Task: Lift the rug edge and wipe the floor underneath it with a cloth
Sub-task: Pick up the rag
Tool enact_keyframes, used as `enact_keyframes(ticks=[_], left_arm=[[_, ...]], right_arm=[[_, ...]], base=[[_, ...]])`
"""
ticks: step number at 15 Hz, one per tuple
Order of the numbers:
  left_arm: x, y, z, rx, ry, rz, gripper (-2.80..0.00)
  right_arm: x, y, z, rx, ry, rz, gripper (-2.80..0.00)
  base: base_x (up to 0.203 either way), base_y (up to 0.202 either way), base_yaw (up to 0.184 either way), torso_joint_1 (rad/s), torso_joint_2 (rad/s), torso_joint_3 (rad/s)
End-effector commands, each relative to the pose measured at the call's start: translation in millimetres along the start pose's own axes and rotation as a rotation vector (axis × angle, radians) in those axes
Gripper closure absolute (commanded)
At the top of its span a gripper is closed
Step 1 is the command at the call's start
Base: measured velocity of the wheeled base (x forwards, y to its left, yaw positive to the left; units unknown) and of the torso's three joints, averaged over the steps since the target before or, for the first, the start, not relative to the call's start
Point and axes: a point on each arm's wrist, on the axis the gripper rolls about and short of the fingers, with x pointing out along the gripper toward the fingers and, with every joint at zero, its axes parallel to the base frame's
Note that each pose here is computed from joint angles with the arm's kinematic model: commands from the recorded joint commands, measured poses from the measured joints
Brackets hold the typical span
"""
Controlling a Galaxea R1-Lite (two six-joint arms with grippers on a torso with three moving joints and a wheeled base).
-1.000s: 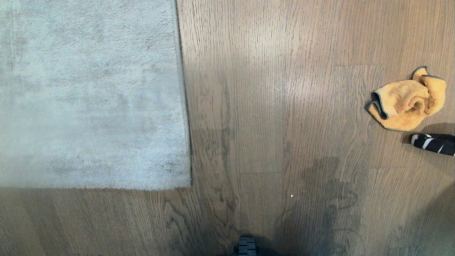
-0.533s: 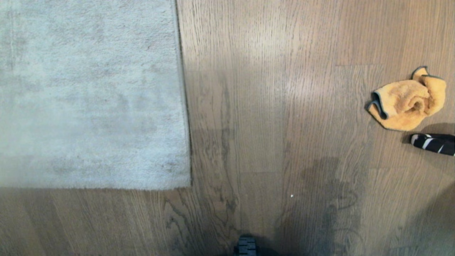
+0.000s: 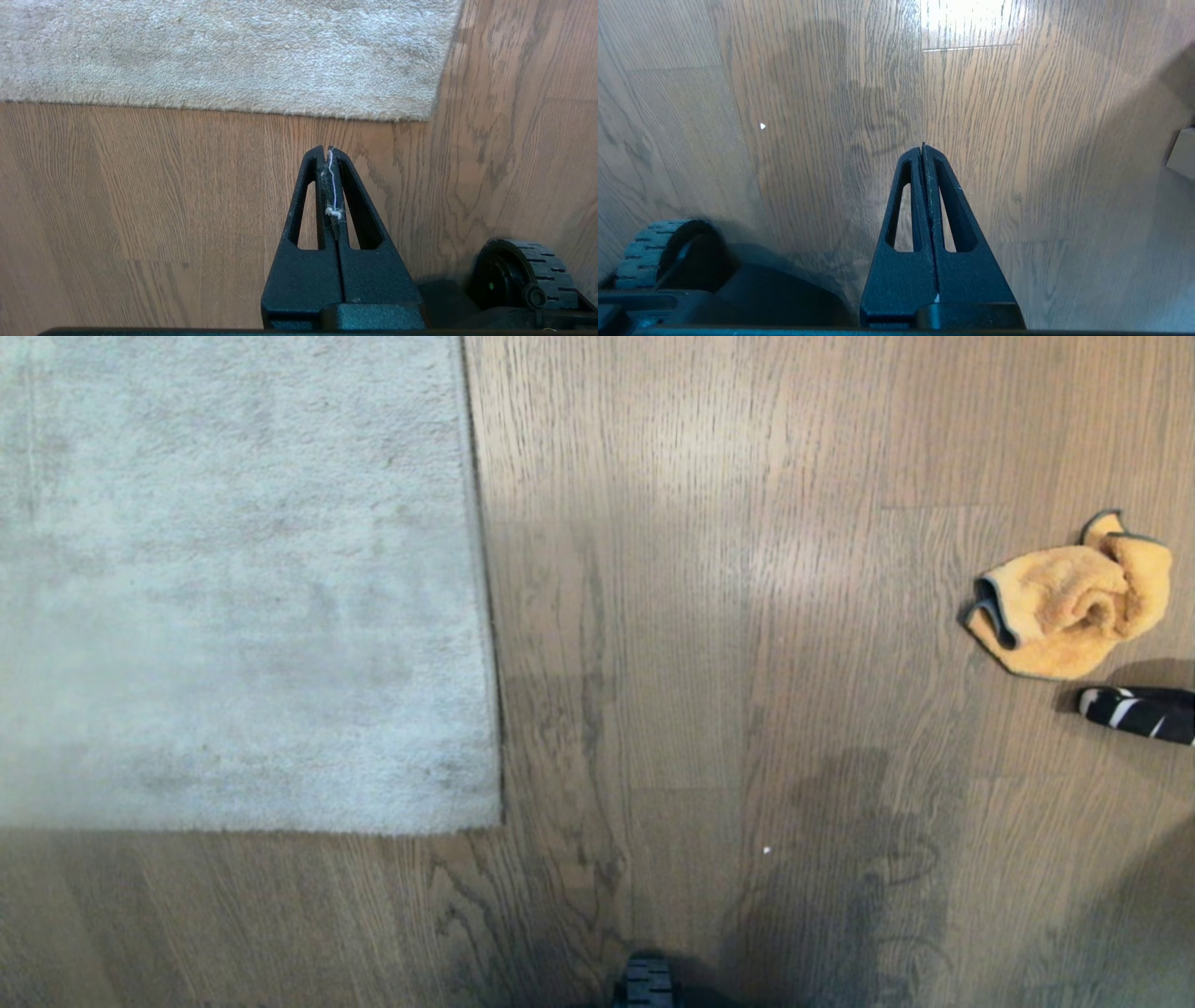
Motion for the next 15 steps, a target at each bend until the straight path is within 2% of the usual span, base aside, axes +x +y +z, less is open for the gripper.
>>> enact_keyframes(ticks=[1, 4, 7, 15], left_arm=[[0.0, 0.0, 0.0, -0.001, 0.0, 0.0, 0.0], [0.0, 0.0, 0.0, -0.001, 0.0, 0.0, 0.0], [0.0, 0.0, 0.0, -0.001, 0.0, 0.0, 0.0], [0.0, 0.0, 0.0, -0.001, 0.0, 0.0, 0.0]], right_arm=[[-0.1, 0.0, 0.0, -0.024, 0.002, 0.001, 0.0], [-0.3, 0.2, 0.1, -0.044, 0.004, 0.007, 0.0], [-0.6, 1.1, -0.2, -0.077, 0.011, 0.049, 0.0], [-1.9, 1.1, 4.9, -0.094, 0.011, 0.054, 0.0]], base=[[0.0, 0.0, 0.0, 0.0, 0.0, 0.0], [0.0, 0.0, 0.0, 0.0, 0.0, 0.0], [0.0, 0.0, 0.0, 0.0, 0.0, 0.0], [0.0, 0.0, 0.0, 0.0, 0.0, 0.0]])
